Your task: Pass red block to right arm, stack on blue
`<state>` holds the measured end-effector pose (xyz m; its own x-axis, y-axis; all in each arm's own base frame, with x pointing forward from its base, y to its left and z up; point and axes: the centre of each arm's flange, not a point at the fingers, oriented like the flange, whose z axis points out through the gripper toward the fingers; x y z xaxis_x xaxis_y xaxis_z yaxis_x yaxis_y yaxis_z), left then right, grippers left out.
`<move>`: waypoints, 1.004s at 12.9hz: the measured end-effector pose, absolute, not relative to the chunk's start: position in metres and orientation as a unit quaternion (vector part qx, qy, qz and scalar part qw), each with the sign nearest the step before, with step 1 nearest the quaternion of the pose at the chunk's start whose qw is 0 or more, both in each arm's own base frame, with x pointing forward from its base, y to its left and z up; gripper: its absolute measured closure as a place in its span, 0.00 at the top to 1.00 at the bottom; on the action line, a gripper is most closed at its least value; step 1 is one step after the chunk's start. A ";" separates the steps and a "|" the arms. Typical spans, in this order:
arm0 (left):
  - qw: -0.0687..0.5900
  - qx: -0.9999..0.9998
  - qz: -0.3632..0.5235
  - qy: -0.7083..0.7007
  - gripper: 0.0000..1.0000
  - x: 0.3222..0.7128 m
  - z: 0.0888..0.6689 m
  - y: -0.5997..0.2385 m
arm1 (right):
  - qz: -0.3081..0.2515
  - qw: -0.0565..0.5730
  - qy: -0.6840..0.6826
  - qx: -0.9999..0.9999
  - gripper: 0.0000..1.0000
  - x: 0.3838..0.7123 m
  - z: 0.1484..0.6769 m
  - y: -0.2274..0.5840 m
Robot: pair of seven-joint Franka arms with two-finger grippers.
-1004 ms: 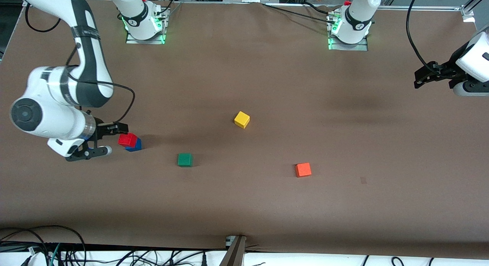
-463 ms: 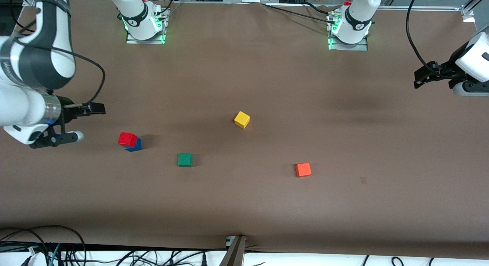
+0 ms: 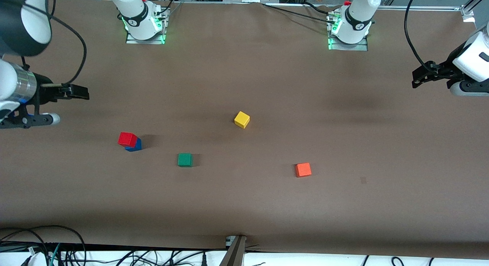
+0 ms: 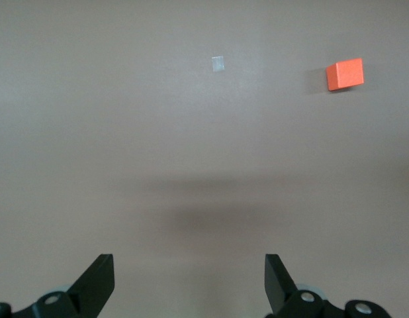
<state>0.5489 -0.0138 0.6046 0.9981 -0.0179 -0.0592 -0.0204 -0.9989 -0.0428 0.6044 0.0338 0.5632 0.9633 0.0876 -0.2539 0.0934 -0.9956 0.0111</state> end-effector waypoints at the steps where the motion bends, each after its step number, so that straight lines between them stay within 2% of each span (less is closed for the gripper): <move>1: 0.022 -0.999 0.028 0.012 1.00 0.549 0.606 -0.016 | -0.117 0.005 0.046 0.992 1.00 0.595 0.578 0.034; 7: 0.022 -0.999 0.029 0.012 1.00 0.548 0.606 -0.026 | -0.072 -0.004 0.042 0.997 1.00 0.543 0.638 0.019; 13: 0.022 -0.999 0.026 0.021 1.00 0.548 0.608 -0.037 | -0.091 -0.005 0.038 0.995 1.00 0.533 0.635 0.016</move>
<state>0.5478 -0.0370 0.6081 0.9977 -0.0407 -0.0538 -0.0431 -0.9981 -0.0433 0.5328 0.0159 0.6355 0.9804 0.0760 -0.1815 0.0741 -0.9971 -0.0175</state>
